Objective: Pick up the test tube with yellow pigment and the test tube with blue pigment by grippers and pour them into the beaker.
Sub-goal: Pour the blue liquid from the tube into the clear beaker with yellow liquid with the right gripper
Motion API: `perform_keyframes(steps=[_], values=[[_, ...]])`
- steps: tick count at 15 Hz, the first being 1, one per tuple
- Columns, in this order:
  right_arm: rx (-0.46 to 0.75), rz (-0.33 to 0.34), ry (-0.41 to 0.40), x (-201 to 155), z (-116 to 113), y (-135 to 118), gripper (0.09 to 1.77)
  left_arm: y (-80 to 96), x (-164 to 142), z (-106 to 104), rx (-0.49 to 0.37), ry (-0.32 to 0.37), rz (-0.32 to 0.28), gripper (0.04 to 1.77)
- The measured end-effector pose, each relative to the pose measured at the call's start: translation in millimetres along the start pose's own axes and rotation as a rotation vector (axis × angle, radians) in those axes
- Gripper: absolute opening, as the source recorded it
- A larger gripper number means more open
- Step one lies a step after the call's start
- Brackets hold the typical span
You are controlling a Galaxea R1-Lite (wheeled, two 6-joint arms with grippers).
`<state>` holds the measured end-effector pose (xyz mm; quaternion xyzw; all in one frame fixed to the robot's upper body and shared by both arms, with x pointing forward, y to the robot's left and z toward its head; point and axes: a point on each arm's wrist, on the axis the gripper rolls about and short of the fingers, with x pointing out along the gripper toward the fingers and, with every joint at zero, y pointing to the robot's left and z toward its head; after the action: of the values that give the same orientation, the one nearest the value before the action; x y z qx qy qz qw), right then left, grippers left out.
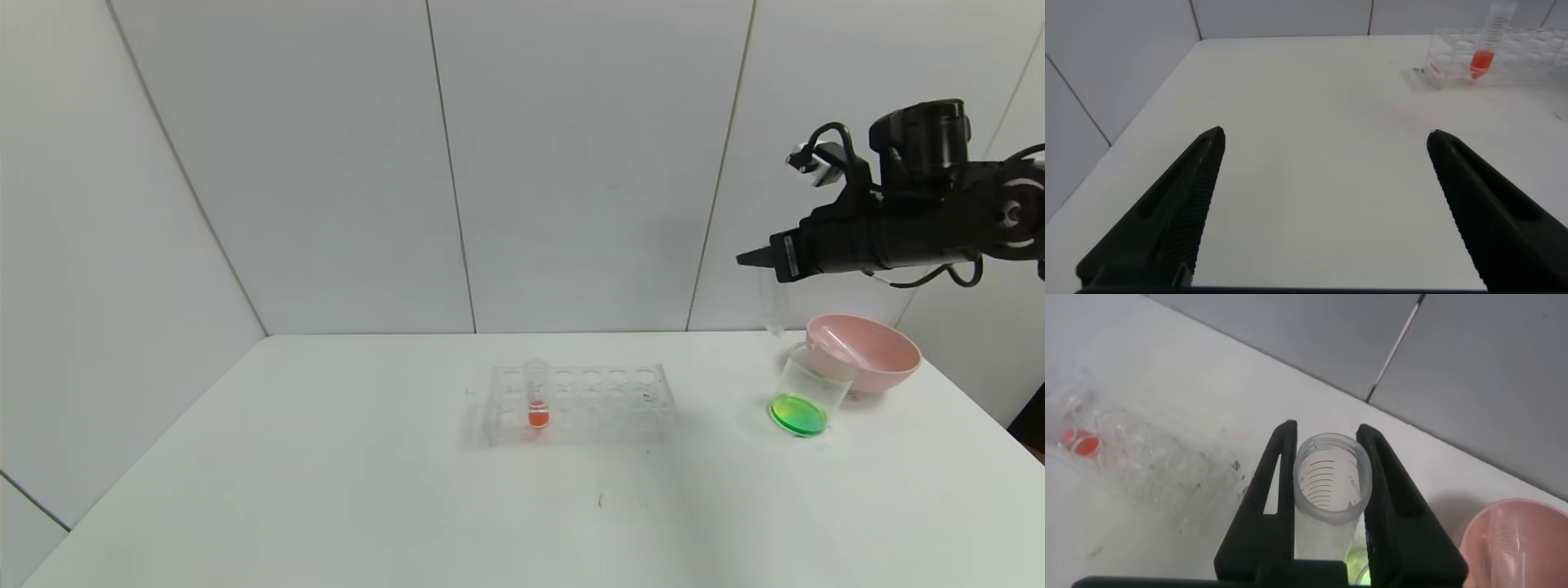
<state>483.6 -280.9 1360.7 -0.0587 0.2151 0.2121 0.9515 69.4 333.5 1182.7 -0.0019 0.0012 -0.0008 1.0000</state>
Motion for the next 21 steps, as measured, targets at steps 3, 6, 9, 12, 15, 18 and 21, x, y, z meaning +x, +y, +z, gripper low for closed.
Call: perform_keyframes(steps=[3, 6, 9, 12, 15, 18, 21], values=[[0.035, -0.041, -0.100, -7, -16, 11, 0.54, 0.0, 0, 0, 0.000, 0.000, 0.000, 1.76], [0.032, -0.076, -0.186, -20, -38, 16, 0.54, 0.0, 0, 0, 0.000, 0.000, 0.000, 1.76], [0.017, -0.115, -0.302, -34, -56, 14, 0.54, 0.0, 0, 0, 0.000, 0.000, 0.000, 1.76], [0.025, -0.157, -0.321, -45, -74, 6, 0.54, 0.0, 0, 0, 0.000, 0.000, 0.000, 1.76], [0.054, -0.209, -0.311, -52, -81, -11, 0.54, 0.0, 0, 0, 0.000, 0.000, 0.000, 1.76], [0.114, -0.263, -0.329, -55, -81, -33, 0.54, 0.0, 0, 0, 0.000, 0.000, 0.000, 1.76], [0.144, -0.320, -0.335, -49, -81, -59, 0.54, 0.0, 0, 0, 0.000, 0.000, 0.000, 1.76]])
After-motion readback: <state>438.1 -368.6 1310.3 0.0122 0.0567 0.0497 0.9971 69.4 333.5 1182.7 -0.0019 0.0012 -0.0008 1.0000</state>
